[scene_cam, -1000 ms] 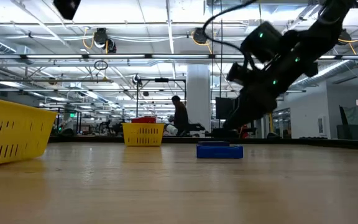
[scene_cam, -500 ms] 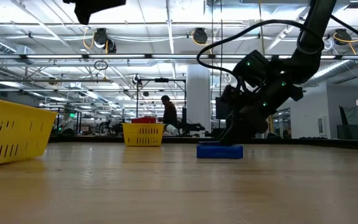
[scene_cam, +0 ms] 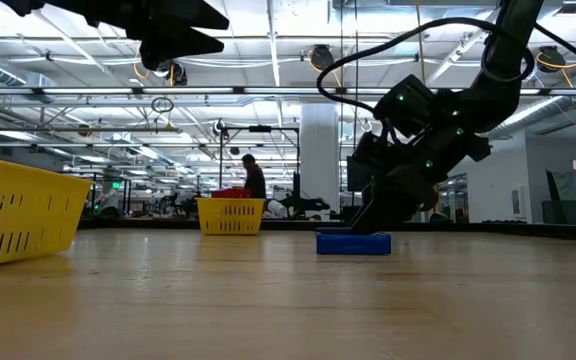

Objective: Pick & Place Office items
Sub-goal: Put the top blue digital clock into the bottom yellow bin

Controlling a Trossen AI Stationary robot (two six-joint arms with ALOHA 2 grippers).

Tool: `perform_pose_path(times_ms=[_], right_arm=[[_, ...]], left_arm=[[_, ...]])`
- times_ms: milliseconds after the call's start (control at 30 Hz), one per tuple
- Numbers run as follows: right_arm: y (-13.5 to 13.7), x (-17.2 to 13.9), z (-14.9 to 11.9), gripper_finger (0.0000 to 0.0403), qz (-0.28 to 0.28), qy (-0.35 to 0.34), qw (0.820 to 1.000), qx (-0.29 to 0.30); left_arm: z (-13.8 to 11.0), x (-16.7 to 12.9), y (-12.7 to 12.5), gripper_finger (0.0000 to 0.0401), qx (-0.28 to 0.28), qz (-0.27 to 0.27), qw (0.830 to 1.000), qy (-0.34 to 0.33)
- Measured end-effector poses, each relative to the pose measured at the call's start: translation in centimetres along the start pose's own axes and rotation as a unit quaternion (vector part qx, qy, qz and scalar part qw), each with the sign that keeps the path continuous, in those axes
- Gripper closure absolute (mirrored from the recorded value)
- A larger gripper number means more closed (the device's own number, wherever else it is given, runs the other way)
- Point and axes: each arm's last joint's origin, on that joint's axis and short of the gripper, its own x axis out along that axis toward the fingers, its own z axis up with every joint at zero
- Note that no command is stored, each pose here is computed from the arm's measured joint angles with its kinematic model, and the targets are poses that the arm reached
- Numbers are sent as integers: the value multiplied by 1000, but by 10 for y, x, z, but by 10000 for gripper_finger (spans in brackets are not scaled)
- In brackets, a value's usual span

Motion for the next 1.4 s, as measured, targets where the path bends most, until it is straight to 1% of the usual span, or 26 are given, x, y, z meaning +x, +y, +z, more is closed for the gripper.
perform_pose_path(times_ms=[167,300,400,467,567,633,733,867,1100,1167,1200,1267,1333,1400], right_arm=[[2,1,0,248,-1,-1,1000,11],[3,-1,2,237,-6,-5,1000,27],[4,-6,6,241,8,-12,999,40],[7,-12,10,248,28,-17,998,46],[11,-25,23,249,52,-51,997,39],[16,-34,31,248,56,-64,996,36],[27,-46,41,241,67,-87,994,20],[46,-61,52,246,91,-114,989,-11],[80,-85,66,245,135,-170,973,-72],[88,-89,68,241,145,-183,968,-89],[92,-90,69,242,144,-187,967,-96],[96,-91,69,244,121,-190,969,-105],[99,-91,69,247,79,-191,972,-112],[101,-91,68,248,38,-192,972,-126]], left_arm=[[0,3,2,191,-2,5,1000,-3],[0,3,2,202,-4,5,1000,-4],[0,3,2,210,-4,5,1000,-4],[0,2,2,214,-6,5,1000,-4],[0,2,1,220,-5,-1,1000,-3],[0,2,1,224,-5,-1,1000,-2],[0,2,1,229,-5,-1,1000,-2],[0,2,1,234,-6,-1,1000,-2],[0,3,2,228,-34,1,999,-2],[0,4,4,222,-60,6,998,-2],[-1,6,5,218,-74,10,997,0],[-5,10,6,206,-93,14,995,11],[-13,16,7,188,-110,22,993,28],[-20,24,8,164,-142,33,989,38]])
